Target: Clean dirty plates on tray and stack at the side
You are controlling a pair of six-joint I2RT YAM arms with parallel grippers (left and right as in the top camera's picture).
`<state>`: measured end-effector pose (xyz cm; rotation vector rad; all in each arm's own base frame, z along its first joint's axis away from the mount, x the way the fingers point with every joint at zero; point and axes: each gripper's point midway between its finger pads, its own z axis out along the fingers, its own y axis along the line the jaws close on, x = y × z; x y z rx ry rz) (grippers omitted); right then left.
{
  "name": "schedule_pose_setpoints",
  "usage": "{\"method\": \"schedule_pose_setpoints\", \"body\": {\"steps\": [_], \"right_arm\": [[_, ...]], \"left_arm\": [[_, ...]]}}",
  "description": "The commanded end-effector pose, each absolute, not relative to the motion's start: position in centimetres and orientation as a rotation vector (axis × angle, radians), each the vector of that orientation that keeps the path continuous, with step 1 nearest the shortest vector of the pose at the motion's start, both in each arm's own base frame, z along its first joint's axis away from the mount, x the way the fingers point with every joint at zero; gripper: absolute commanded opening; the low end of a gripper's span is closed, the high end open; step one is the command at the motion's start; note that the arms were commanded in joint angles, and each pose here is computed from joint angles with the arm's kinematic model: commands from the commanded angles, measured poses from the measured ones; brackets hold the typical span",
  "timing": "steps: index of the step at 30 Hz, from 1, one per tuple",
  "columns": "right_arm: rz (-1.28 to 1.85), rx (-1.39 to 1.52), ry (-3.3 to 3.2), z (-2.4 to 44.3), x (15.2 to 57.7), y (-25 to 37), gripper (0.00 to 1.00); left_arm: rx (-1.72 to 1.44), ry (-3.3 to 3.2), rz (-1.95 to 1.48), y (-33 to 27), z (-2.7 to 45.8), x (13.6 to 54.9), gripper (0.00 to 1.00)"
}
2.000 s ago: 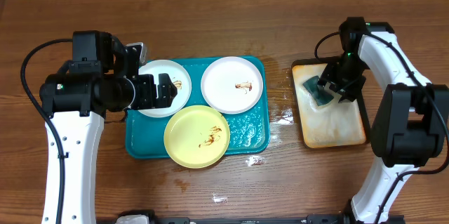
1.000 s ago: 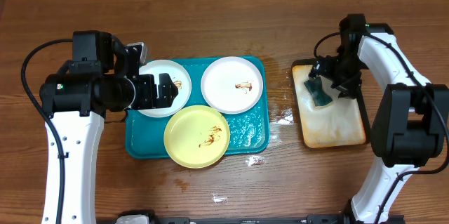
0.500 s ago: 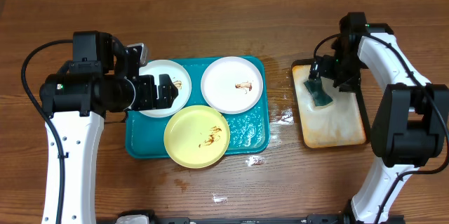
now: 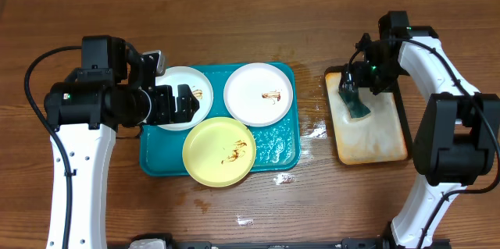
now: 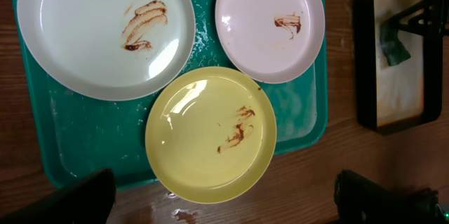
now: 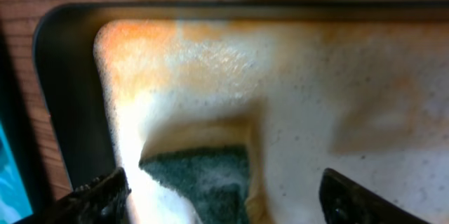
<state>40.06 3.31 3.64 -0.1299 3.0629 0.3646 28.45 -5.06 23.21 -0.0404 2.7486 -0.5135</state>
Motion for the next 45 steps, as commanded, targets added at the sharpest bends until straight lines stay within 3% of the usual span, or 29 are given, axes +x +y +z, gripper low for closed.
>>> {"method": "schedule_pose_setpoints", "body": {"steps": [1,3,7,18,24,30,45], "right_arm": [[0.422,-0.228,3.054,3.7,39.7,3.8,0.82],[0.457,-0.259,3.053,3.8,39.4,4.1,0.90],[0.482,-0.256,3.072,3.9,38.8,4.3,0.95],[0.513,-0.257,3.075,5.9,37.7,4.7,0.87],[0.562,-0.263,3.091,6.1,37.0,5.2,0.76],[0.564,-0.280,3.081,6.1,37.1,5.2,0.84],[0.557,-0.279,3.084,3.2,36.3,5.2,0.77]], "left_arm": [[-0.039,2.746,-0.544,-5.6,23.4,28.5,1.00],[-0.039,2.747,-0.544,-5.6,23.4,28.5,1.00],[-0.038,2.747,-0.544,-5.6,23.4,28.5,1.00],[0.002,2.743,-0.535,-5.5,23.4,28.5,1.00],[0.003,2.742,-0.535,-5.5,23.4,28.5,1.00],[0.004,2.735,-0.535,-5.6,23.4,28.7,1.00],[0.008,2.719,-0.532,-5.5,23.6,29.0,1.00]]}}
